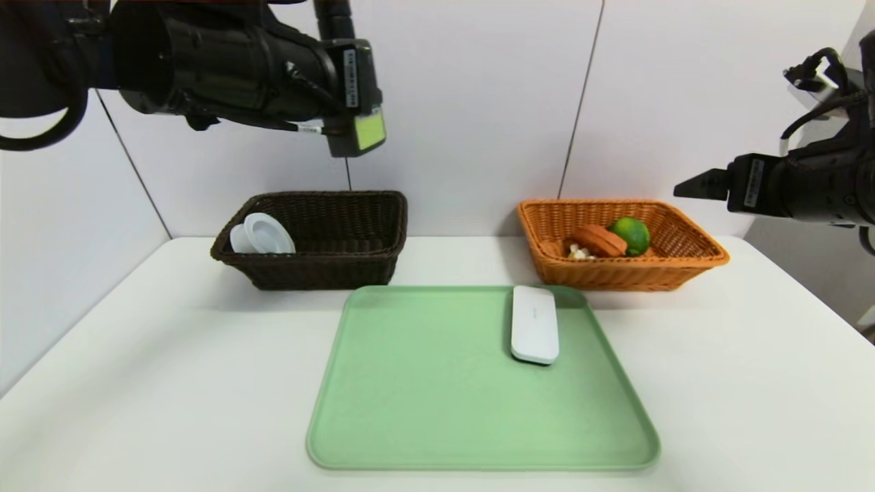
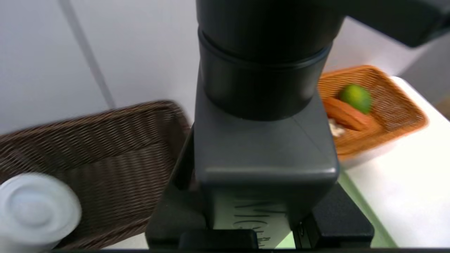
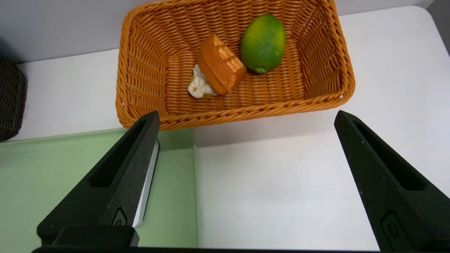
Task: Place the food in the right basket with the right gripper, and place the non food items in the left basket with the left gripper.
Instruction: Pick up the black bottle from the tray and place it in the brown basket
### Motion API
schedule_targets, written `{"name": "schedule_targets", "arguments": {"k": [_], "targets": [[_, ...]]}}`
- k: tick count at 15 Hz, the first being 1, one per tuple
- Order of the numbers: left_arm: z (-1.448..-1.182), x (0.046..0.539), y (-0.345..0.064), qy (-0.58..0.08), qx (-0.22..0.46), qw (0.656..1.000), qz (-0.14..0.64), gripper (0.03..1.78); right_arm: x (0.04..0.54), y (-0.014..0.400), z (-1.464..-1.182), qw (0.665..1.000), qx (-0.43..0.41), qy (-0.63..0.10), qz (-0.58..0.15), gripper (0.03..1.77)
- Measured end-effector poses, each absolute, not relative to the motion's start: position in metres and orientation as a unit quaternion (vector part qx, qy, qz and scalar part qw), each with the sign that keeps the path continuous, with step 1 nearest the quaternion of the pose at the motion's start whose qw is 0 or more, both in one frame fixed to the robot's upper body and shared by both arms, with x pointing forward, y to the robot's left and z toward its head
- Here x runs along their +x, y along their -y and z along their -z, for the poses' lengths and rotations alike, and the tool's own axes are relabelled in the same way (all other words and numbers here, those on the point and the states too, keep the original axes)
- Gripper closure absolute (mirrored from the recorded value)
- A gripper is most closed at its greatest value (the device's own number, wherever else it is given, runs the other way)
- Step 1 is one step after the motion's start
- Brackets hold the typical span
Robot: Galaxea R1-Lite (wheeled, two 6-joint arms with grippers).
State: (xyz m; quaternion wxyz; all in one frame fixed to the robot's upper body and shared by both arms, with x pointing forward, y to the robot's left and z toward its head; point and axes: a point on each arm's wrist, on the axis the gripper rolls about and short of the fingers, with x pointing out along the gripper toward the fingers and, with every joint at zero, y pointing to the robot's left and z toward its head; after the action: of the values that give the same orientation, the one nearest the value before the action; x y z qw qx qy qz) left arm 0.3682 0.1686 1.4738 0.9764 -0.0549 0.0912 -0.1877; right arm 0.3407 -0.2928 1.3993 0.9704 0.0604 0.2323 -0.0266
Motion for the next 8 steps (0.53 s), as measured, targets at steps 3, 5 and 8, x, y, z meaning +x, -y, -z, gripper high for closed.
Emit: {"name": "schedule_targets", "arguments": {"k": [3,5,8], "targets": [[-1.460,0.389,-0.202,-0.116,-0.070,0.980,0.144,1.20,0.331,0.293,-1.401,0.971,0.060,-0.229,0.023,0.09],[-1.449,0.403,-0.223,-0.127,-0.074,0.982,0.121,1.20,0.327,0.290,-1.402,0.972,0.059,-0.226,0.015,0.09],[-1.422,0.427,-0.245,-0.140,-0.077,0.983,0.084,1.20,0.324,0.285,-1.402,0.972,0.057,-0.226,0.003,0.09]]}}
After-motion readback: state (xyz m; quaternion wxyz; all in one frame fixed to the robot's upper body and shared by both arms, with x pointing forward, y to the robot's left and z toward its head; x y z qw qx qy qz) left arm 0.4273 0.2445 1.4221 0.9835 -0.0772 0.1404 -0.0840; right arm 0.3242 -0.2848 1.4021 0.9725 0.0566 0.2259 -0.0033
